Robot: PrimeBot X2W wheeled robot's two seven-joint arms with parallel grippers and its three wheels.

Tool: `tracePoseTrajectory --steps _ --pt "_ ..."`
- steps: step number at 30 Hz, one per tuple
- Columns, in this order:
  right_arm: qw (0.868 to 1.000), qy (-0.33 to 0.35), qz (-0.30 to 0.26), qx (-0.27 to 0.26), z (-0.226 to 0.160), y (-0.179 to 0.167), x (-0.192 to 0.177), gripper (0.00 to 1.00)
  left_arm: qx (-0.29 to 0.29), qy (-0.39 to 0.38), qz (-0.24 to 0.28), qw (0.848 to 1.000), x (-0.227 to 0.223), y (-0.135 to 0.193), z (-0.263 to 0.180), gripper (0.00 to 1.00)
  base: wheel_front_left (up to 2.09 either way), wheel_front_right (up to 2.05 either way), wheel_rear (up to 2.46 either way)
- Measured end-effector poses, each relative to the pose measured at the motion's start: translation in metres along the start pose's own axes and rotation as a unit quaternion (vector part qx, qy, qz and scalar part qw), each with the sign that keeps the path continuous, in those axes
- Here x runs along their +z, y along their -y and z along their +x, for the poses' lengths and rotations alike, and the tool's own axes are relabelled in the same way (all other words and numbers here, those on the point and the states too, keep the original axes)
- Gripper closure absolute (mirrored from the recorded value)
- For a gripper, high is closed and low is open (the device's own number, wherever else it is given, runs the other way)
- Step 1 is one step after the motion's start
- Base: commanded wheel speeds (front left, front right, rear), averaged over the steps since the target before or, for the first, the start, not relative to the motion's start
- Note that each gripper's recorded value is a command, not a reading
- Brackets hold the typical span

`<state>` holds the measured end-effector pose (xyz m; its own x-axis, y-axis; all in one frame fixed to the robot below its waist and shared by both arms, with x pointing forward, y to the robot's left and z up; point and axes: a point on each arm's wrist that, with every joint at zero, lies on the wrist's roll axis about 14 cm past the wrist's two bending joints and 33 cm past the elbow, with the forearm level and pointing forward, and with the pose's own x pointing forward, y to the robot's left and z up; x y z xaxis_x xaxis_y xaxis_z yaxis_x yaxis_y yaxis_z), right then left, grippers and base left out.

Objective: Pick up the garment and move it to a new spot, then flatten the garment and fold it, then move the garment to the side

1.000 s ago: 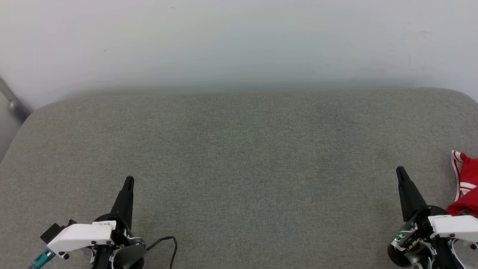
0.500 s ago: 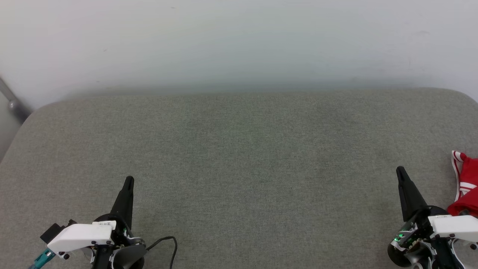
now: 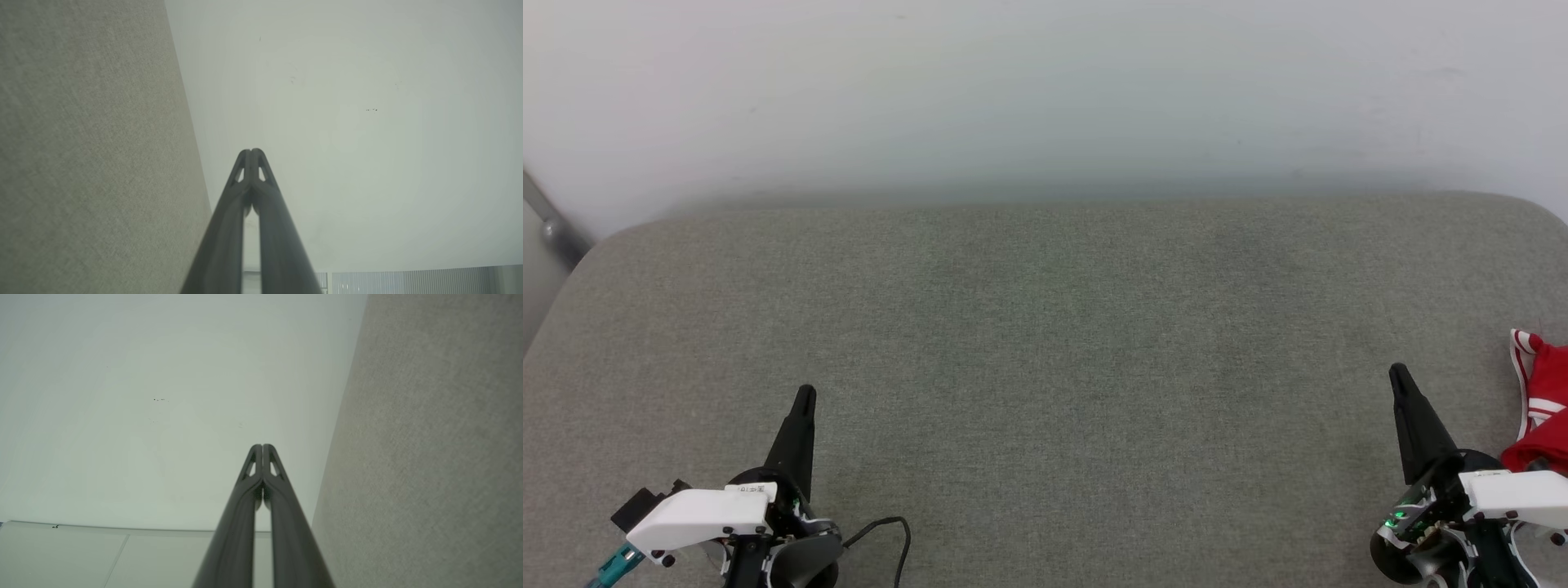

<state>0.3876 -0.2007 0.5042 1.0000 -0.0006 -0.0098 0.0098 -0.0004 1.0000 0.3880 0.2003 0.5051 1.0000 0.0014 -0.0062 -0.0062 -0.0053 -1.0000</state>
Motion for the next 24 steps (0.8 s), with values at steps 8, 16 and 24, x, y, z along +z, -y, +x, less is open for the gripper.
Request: tracePoseTrajectory --steps 8,16,24 --pt "1.000 0.000 0.000 0.000 0.0000 0.0000 0.0000 1.00 0.000 0.000 0.000 1.000 0.0000 0.0000 0.0000 1.00 0.00 0.00 0.00" --pt "1.000 0.000 0.000 0.000 0.0000 0.0000 0.0000 1.00 0.000 0.000 0.000 1.000 0.0000 0.0000 0.0000 1.00 0.00 0.00 0.00" --pt "1.000 0.000 0.000 0.000 0.0000 0.0000 0.0000 1.00 0.000 0.000 0.000 1.000 0.0000 0.0000 0.0000 1.00 0.00 0.00 0.00"
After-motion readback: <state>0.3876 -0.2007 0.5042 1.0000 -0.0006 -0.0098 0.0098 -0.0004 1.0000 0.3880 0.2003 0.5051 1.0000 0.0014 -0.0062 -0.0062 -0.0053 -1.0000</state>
